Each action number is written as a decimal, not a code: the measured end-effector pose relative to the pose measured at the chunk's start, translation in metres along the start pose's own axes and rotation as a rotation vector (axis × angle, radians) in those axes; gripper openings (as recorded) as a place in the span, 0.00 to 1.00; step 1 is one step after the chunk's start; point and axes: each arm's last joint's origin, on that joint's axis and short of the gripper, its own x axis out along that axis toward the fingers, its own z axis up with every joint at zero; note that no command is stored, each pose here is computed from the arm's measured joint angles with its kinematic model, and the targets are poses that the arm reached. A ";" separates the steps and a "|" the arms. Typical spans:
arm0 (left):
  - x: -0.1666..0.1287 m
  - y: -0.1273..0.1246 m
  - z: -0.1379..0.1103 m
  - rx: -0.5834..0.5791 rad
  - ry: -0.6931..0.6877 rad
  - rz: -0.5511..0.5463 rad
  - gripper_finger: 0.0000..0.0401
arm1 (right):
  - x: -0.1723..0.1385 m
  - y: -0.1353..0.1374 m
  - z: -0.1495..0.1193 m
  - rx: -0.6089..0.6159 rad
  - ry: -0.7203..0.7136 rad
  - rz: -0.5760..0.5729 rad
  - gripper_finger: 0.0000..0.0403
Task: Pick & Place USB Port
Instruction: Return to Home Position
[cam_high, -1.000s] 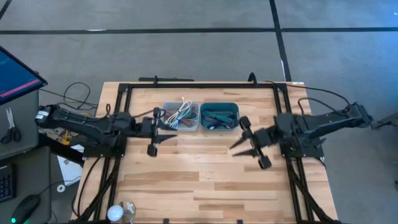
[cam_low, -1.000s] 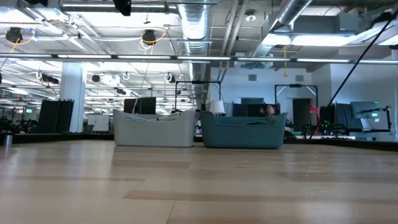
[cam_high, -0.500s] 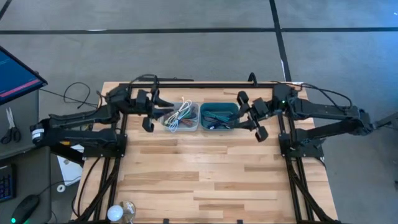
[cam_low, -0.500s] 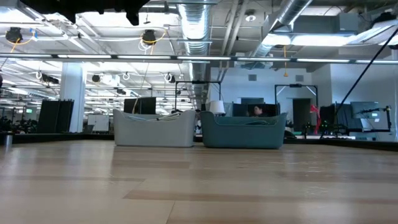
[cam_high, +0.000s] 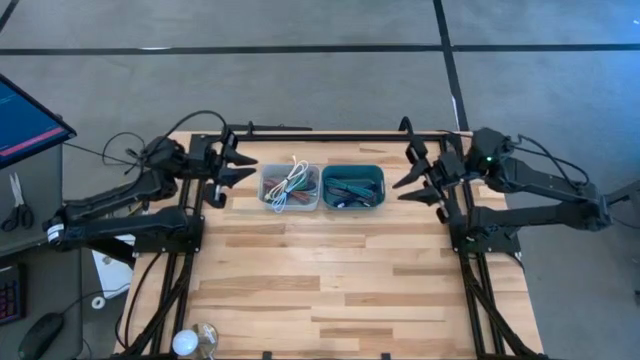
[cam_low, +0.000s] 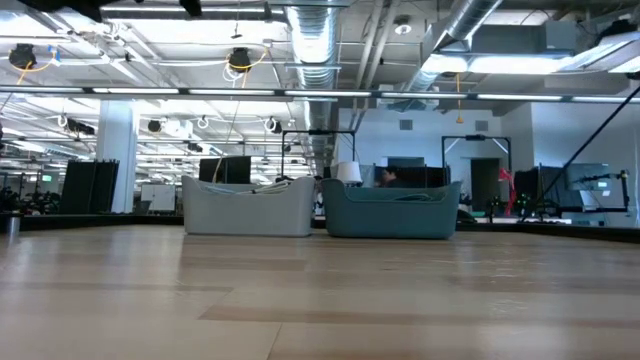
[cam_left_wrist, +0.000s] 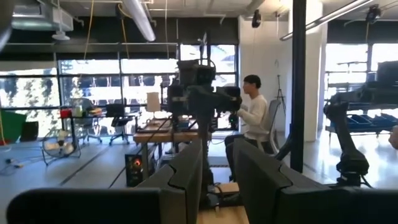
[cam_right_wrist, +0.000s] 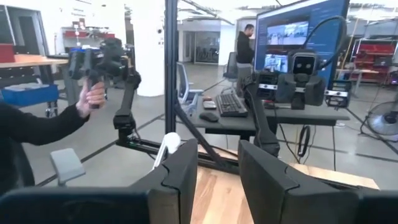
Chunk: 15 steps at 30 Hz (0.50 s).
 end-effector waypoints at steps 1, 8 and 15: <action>-0.001 -0.001 0.001 0.003 -0.004 -0.001 0.23 | -0.003 0.002 0.001 0.000 0.000 0.002 0.27; -0.006 -0.004 0.004 0.000 0.004 0.002 0.23 | -0.020 0.018 0.008 -0.019 -0.018 0.025 0.27; -0.020 -0.009 0.016 0.017 -0.032 0.028 0.23 | -0.039 0.031 0.010 -0.015 -0.011 0.027 0.27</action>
